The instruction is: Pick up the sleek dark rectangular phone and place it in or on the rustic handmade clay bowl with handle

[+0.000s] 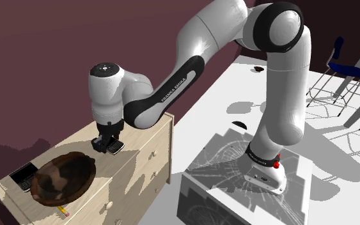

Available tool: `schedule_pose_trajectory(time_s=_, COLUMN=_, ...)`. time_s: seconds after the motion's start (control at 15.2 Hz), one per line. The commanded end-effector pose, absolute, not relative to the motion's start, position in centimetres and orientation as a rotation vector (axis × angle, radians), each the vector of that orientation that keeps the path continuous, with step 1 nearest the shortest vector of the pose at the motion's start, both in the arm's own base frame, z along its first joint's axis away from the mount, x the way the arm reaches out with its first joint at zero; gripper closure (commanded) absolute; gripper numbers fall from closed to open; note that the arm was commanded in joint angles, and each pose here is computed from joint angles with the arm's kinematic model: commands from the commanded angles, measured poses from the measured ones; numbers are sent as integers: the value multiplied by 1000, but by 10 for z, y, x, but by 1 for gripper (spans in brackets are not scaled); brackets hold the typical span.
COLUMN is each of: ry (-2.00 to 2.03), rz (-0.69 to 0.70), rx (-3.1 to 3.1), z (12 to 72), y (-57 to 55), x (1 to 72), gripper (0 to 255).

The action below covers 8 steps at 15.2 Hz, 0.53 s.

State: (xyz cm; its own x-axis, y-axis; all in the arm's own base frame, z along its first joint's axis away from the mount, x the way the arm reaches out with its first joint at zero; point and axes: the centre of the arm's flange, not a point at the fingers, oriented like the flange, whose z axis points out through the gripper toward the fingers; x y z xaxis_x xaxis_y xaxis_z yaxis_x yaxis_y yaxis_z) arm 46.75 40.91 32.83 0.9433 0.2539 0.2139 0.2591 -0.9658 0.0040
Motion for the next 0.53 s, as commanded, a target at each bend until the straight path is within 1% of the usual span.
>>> schedule_pose_trajectory(time_s=0.0, ry=-405, rz=-331, rx=-3075, z=328, y=408, x=468, gripper=255)
schedule_pose_trajectory(time_s=0.2, ry=-405, rz=-331, rx=-3075, z=327, y=409, x=468, gripper=255)
schedule_pose_trajectory(time_s=0.46, ry=-405, rz=-331, rx=-3075, z=348, y=409, x=468, gripper=255)
